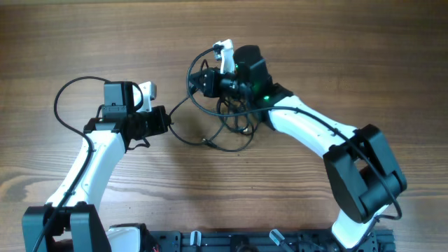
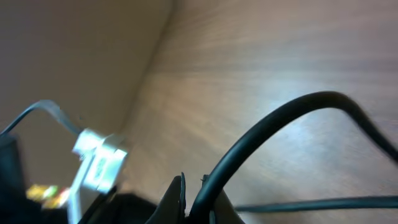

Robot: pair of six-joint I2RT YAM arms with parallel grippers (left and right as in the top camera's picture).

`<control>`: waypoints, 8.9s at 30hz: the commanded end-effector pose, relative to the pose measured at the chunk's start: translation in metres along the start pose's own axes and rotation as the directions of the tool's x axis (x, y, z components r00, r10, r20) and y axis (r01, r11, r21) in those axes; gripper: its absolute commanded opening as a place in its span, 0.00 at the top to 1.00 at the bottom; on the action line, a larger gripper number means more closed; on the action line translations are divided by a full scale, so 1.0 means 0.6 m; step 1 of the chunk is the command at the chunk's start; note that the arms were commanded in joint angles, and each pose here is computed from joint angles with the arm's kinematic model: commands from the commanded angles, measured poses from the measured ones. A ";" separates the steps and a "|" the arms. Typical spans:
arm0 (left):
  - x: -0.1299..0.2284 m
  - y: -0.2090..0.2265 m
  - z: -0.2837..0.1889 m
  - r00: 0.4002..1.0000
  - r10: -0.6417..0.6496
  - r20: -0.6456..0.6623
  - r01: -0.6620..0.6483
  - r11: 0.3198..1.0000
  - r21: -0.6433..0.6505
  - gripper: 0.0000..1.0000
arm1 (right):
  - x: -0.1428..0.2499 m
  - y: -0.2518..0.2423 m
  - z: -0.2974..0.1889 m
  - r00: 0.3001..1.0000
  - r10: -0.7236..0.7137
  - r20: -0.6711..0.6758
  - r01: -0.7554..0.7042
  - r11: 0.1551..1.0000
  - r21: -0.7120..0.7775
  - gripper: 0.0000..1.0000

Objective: Untangle cables

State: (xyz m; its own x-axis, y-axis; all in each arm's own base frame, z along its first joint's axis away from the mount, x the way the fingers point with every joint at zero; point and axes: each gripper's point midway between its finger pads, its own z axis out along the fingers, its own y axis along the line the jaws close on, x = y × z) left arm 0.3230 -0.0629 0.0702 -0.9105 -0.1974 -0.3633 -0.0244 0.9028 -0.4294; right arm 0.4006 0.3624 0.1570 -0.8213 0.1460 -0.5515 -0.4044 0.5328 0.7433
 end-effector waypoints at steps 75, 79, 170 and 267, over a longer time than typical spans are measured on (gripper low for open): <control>-0.057 -0.050 -0.301 0.851 -0.199 0.486 0.110 0.973 0.205 0.52 | 0.108 -0.384 -0.234 0.922 0.250 -0.295 -0.021 0.794 0.607 0.15; -0.044 -0.070 -0.239 0.932 -0.095 0.350 0.008 0.970 0.243 0.29 | 0.106 -0.365 -0.226 0.919 0.238 -0.313 -0.027 0.831 0.555 0.15; 0.030 -0.138 0.053 0.993 0.058 -0.099 -0.025 0.951 0.308 0.66 | 0.111 -0.240 -0.089 0.758 -0.441 -0.481 0.591 0.776 0.220 0.85; 0.103 -0.114 0.197 0.880 -0.437 -0.185 0.435 0.899 -0.051 0.96 | 0.079 -0.133 -0.085 0.912 -0.269 -0.308 0.317 0.941 0.117 0.96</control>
State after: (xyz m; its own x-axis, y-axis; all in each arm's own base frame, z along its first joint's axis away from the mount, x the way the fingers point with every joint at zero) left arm 0.3614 -0.1914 0.0301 -0.8357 -0.5473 -0.0459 -0.3964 0.6589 -0.6393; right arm 0.3592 0.2793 0.0592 -0.8108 -0.2987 -0.5034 -0.5530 0.6729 0.4914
